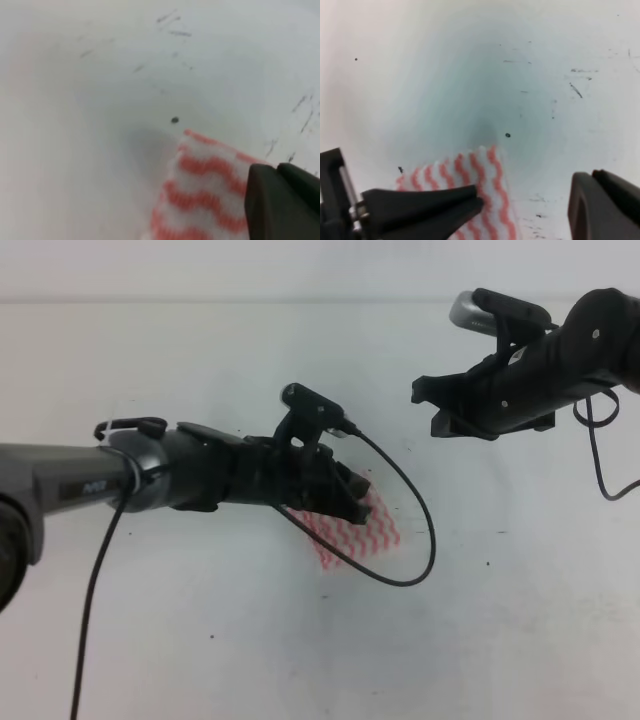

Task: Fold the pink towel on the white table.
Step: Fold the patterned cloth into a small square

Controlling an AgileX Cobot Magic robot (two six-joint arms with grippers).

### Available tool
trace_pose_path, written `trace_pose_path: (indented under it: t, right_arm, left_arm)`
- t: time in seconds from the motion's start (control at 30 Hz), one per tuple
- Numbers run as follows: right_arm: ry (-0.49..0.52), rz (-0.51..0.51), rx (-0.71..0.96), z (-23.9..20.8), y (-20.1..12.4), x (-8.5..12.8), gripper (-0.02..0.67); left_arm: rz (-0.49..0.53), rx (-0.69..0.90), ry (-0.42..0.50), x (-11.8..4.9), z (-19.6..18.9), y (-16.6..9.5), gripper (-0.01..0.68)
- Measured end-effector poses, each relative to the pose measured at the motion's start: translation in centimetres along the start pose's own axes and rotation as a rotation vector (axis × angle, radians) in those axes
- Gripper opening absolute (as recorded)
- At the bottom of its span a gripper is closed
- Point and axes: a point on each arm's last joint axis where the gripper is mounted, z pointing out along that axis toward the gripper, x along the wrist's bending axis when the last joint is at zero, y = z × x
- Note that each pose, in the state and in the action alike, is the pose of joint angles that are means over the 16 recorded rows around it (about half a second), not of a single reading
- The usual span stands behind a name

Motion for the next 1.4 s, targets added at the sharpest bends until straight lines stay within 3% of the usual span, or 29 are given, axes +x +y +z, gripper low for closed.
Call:
trace_pose_path:
  t: [0.77,1.0,1.4]
  right_arm:
    - [-0.003,0.013,-0.001,0.0,0.2,-0.4,-0.018]
    - [-0.003,0.013,0.002,-0.1,0.1,-0.4,-0.018]
    - [-0.002,0.014,0.004,-0.1,0.1,-0.4,-0.018]
  left_arm:
    - [0.091,0.045,-0.194,-1.8,0.9,-0.5,-0.005]
    - [0.118,0.063,-0.172,-1.5,0.2,-0.1,-0.005]
    - [0.084,0.145,-0.045,0.5,-1.3,-0.2,-0.005]
